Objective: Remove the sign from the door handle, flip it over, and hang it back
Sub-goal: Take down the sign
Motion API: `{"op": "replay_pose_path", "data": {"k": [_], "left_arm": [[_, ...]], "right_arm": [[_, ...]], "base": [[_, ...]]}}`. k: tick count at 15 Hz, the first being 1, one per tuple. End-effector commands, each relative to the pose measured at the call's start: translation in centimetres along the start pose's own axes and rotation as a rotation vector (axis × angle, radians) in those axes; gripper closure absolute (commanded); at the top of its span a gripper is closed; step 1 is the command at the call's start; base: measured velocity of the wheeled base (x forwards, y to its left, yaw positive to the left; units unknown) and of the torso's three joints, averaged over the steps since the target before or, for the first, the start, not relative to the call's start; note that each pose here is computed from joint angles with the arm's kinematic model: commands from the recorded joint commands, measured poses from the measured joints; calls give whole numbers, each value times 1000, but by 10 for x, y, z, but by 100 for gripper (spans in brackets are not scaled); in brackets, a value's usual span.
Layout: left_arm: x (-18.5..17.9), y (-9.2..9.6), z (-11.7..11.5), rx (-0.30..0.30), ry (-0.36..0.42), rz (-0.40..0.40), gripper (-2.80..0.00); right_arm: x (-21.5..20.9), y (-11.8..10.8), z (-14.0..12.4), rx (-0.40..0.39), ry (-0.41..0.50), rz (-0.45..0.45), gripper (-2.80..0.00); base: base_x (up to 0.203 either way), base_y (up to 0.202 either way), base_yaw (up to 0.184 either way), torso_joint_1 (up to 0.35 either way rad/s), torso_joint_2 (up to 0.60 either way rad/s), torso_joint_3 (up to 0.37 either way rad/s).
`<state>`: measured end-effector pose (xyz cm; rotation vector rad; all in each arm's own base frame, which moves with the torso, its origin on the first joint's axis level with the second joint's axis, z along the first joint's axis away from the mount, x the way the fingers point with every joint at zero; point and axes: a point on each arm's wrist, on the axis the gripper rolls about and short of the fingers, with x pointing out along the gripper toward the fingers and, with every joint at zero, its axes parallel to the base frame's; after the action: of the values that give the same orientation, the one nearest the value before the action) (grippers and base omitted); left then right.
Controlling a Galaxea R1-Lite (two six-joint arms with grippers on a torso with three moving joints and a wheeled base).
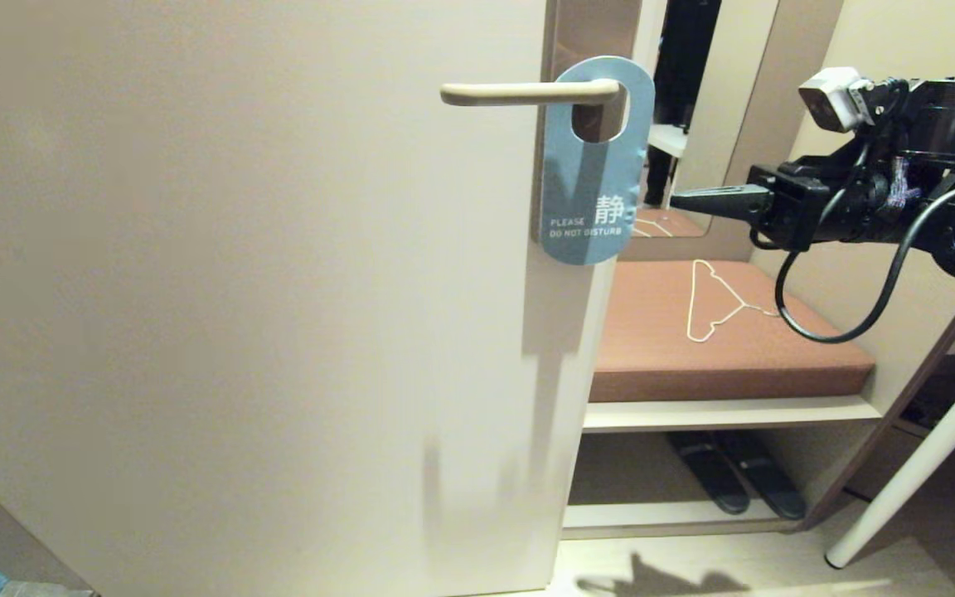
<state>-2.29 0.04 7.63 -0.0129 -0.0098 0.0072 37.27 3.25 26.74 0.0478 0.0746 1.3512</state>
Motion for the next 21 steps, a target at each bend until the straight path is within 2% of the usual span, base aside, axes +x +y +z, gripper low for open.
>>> {"op": "replay_pose_path", "data": {"k": [1, 7, 17, 18, 21], "left_arm": [[0, 0, 0, 0, 1, 0, 0], [0, 0, 0, 0, 1, 0, 0], [0, 0, 0, 0, 1, 0, 0], [0, 0, 0, -1, 1, 0, 0], [0, 0, 0, 0, 1, 0, 0]], "right_arm": [[3, -9, -1, 9, -2, 31, 0], [6, -18, 4, 30, -7, 109, 0], [23, -28, 13, 36, -11, 148, 0], [23, -28, 12, 37, -10, 149, -280], [23, -29, 12, 39, -10, 150, -280]], "base": [[0, 0, 0, 0, 0, 0], [0, 0, 0, 0, 0, 0], [0, 0, 0, 0, 0, 0], [0, 0, 0, 0, 0, 0], [0, 0, 0, 0, 0, 0]]}}
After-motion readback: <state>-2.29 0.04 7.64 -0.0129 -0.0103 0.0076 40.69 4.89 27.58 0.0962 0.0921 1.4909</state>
